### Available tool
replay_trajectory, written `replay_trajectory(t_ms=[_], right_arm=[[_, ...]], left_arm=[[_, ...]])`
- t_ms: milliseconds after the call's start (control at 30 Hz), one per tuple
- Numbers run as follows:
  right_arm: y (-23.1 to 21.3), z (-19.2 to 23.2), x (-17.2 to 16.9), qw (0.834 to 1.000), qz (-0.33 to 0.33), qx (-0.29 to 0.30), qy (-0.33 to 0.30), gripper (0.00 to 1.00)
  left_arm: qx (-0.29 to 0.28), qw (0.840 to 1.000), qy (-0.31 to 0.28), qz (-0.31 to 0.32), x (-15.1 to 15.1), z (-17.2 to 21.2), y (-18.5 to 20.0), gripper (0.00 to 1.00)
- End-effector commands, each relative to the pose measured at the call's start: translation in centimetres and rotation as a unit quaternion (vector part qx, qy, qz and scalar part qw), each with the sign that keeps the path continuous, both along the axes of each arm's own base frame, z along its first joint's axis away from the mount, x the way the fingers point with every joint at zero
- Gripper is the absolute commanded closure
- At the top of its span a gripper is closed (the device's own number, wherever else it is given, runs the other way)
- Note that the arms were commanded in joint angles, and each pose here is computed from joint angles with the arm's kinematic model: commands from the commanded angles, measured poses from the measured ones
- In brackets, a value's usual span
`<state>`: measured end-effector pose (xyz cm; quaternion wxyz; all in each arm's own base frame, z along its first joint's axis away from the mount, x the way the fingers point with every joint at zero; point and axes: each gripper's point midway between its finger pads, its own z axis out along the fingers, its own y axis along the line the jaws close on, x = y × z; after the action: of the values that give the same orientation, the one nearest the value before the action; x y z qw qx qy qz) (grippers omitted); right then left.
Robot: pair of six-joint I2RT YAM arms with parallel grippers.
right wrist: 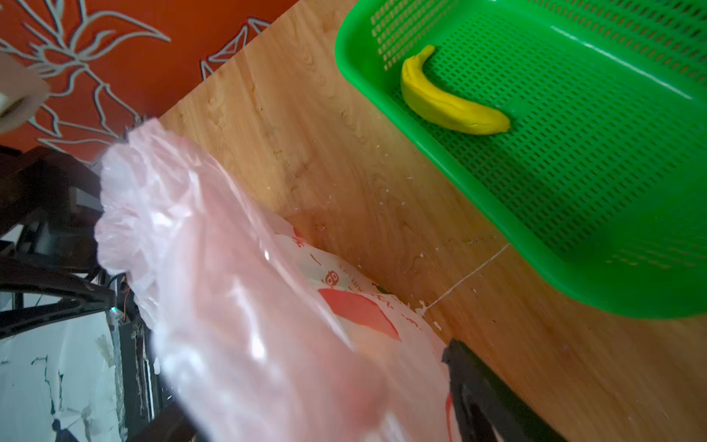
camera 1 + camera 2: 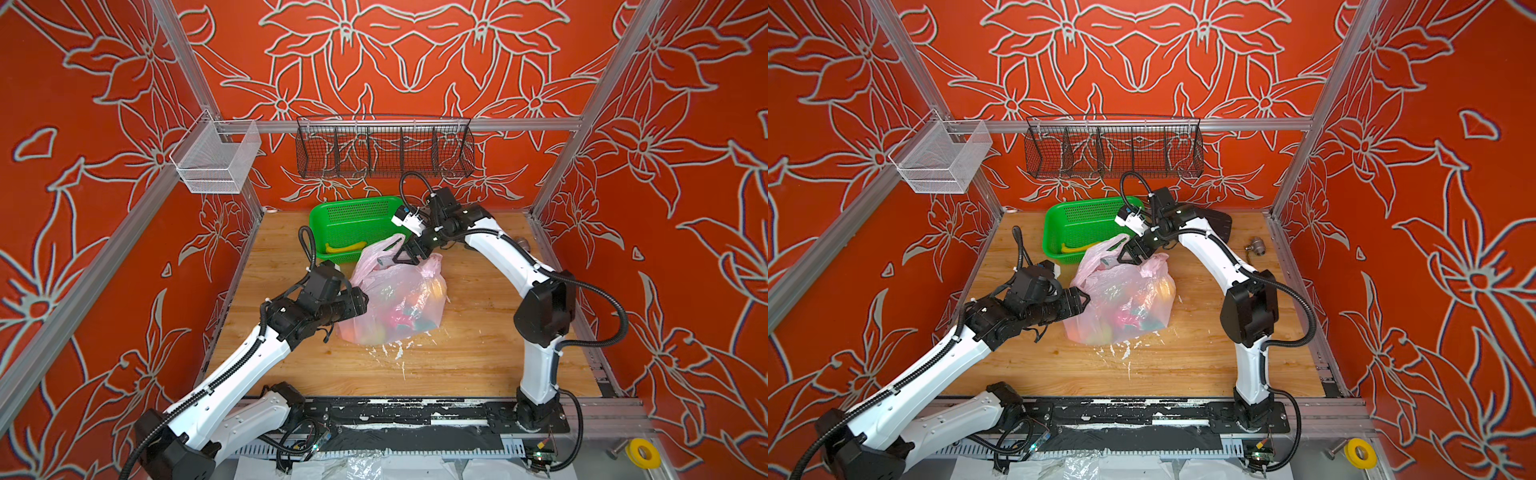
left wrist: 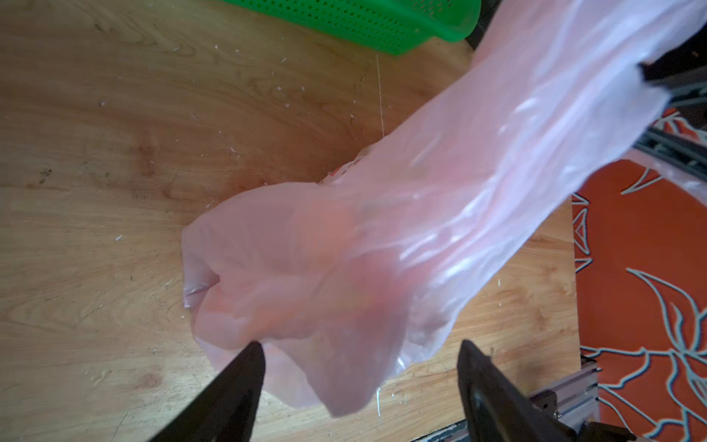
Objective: Untie the knot of the plastic bag and take out the fruit
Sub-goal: 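Lift the bag handle with the right gripper while the left gripper holds the bag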
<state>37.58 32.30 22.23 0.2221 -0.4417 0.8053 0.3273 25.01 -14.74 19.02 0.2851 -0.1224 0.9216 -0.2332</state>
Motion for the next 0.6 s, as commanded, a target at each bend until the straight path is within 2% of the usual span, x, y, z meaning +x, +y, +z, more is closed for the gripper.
replay_trajectory(t_ms=[0, 100, 200, 333, 367, 467, 567], right_arm=[[1.7, -0.7, -2.5, 0.998, 0.065, -0.004, 0.010, 0.16], [2.4, -1.8, -2.8, 0.997, 0.069, -0.014, 0.012, 0.27], [2.7, -1.3, -2.6, 0.999, 0.047, 0.006, 0.013, 0.58], [2.8, 0.8, -3.3, 0.998, 0.023, 0.063, -0.009, 0.85], [2.6, 1.2, -3.4, 0.997, 0.011, 0.072, -0.016, 1.00], [1.3, 2.1, -3.3, 0.995, -0.048, 0.081, -0.033, 1.00], [-0.6, 3.4, -2.9, 0.986, -0.125, 0.096, -0.055, 1.00]], left_arm=[[-0.001, 1.000, -0.019, -0.004, 0.5, -0.4, -0.2, 0.21], [0.005, 1.000, -0.019, -0.003, 0.6, -1.5, -0.1, 0.21], [0.011, 1.000, -0.023, 0.001, 0.9, -2.2, 0.0, 0.21], [0.029, 0.999, -0.013, 0.012, 1.9, -4.0, 0.5, 0.21], [0.027, 0.999, -0.011, 0.015, 2.3, -4.0, 0.6, 0.21], [0.017, 0.999, -0.020, 0.021, 3.5, -3.4, 0.8, 0.21], [0.008, 0.999, -0.037, 0.024, 4.9, -2.4, 1.1, 0.21]])
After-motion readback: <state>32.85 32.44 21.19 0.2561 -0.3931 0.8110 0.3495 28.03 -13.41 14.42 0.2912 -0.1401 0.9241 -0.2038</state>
